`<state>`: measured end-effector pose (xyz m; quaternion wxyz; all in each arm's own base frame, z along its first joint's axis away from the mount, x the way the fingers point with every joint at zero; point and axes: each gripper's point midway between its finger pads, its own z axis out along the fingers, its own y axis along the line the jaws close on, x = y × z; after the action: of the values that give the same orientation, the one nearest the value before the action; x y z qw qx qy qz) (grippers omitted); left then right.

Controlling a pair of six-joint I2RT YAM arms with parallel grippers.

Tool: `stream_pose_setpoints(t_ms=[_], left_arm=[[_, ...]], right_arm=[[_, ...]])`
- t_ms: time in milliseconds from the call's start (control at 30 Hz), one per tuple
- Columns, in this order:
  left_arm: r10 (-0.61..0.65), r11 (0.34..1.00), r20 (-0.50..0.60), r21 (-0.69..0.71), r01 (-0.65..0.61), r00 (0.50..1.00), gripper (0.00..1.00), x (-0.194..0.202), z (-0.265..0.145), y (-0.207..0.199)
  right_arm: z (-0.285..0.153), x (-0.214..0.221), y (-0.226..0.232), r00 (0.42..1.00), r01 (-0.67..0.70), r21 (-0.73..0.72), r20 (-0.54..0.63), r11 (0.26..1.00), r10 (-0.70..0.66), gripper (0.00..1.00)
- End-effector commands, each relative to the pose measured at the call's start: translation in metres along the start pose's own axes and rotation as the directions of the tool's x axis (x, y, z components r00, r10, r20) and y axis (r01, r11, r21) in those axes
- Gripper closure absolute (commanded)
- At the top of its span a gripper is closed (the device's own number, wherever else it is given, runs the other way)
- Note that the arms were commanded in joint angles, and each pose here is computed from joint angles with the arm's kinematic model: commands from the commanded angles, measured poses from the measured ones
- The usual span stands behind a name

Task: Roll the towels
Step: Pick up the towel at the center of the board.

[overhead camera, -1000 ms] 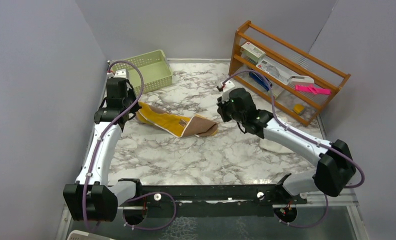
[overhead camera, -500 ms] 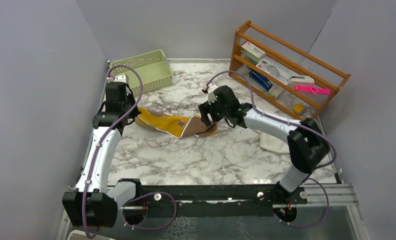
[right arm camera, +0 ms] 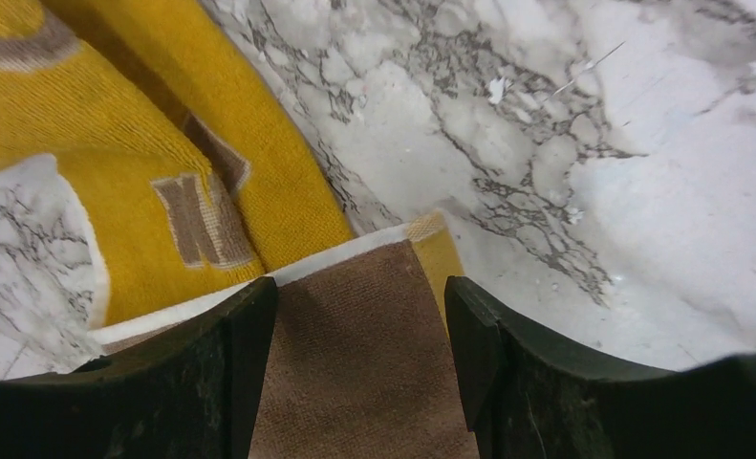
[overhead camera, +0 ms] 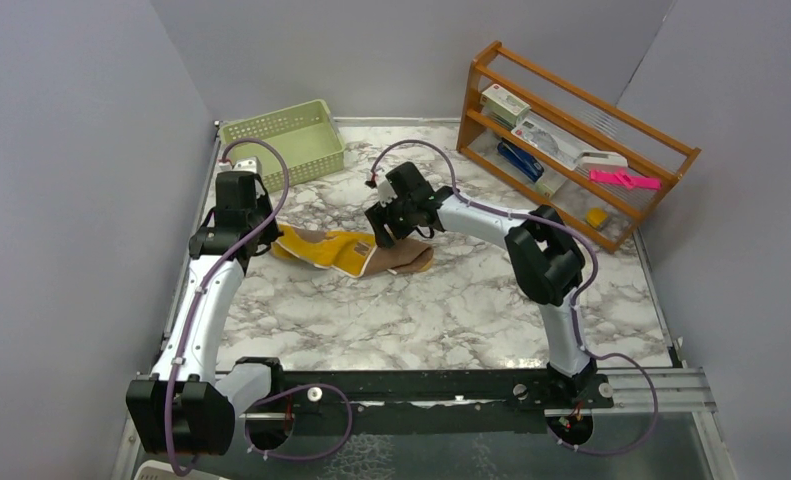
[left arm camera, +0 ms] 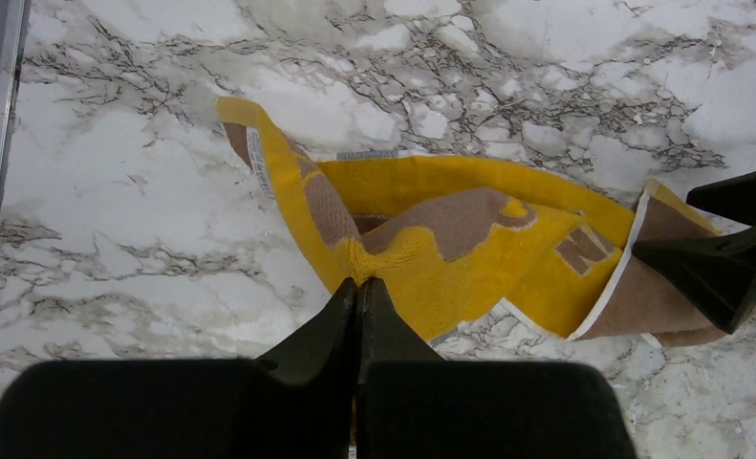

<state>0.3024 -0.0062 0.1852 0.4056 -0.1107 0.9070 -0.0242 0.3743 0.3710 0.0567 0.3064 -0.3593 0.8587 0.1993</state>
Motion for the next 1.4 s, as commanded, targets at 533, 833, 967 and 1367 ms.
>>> stream_pose_setpoints(t_ms=[533,833,967,1367], left_arm=[[0.0,1.0,0.033,0.021,-0.001,0.999,1.0,0.002,0.002,0.0],[0.01,0.999,0.108,-0.044,-0.005,0.994,1.0,-0.036,-0.017,0.008],[0.029,0.994,0.122,-0.11,-0.016,0.992,1.0,-0.044,-0.026,0.02],[-0.019,0.997,0.051,-0.07,0.022,0.999,1.0,-0.02,-0.03,0.016]], right_arm=[[0.0,0.046,-0.002,0.987,-0.092,0.059,-0.128,0.994,0.099,0.99],[-0.136,-0.043,-0.039,0.983,-0.06,0.294,0.184,0.954,0.006,0.99],[-0.189,-0.044,-0.052,0.96,-0.1,0.33,0.278,0.939,0.005,0.99],[-0.237,0.035,-0.048,0.948,-0.186,0.333,0.309,0.924,0.079,0.99]])
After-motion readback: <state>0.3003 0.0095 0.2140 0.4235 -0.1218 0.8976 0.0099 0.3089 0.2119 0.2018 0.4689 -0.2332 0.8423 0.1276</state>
